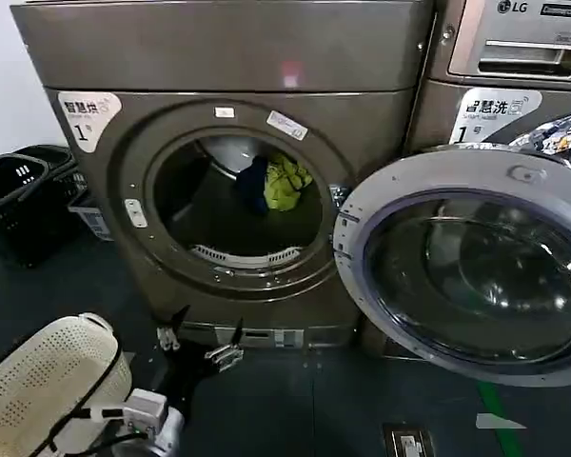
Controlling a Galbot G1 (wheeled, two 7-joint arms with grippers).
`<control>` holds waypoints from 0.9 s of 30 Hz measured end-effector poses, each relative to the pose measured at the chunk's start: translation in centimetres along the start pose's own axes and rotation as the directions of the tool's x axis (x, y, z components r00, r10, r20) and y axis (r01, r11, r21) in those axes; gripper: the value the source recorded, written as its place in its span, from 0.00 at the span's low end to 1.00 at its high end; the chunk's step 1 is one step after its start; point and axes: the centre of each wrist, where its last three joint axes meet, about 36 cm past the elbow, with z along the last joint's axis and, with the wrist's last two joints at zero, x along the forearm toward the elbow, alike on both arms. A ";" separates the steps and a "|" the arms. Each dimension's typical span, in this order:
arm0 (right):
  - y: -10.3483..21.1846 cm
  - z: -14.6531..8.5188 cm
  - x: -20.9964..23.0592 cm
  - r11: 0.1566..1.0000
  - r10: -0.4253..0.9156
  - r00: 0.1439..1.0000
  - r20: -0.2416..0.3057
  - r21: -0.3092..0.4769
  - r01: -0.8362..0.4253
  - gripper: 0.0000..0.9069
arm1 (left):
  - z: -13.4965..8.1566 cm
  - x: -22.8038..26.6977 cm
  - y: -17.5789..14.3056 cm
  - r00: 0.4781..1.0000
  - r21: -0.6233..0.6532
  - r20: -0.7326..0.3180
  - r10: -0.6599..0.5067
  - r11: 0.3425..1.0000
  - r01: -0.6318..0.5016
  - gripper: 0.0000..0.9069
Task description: Grasp the clothes from the dryer.
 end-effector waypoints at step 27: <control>0.7 -0.2 -0.4 1.000 -0.003 1.000 0.022 -0.010 0.003 1.00 | 0.3 -1.2 0.2 0.998 0.052 0.037 0.044 0.998 -0.046 1.00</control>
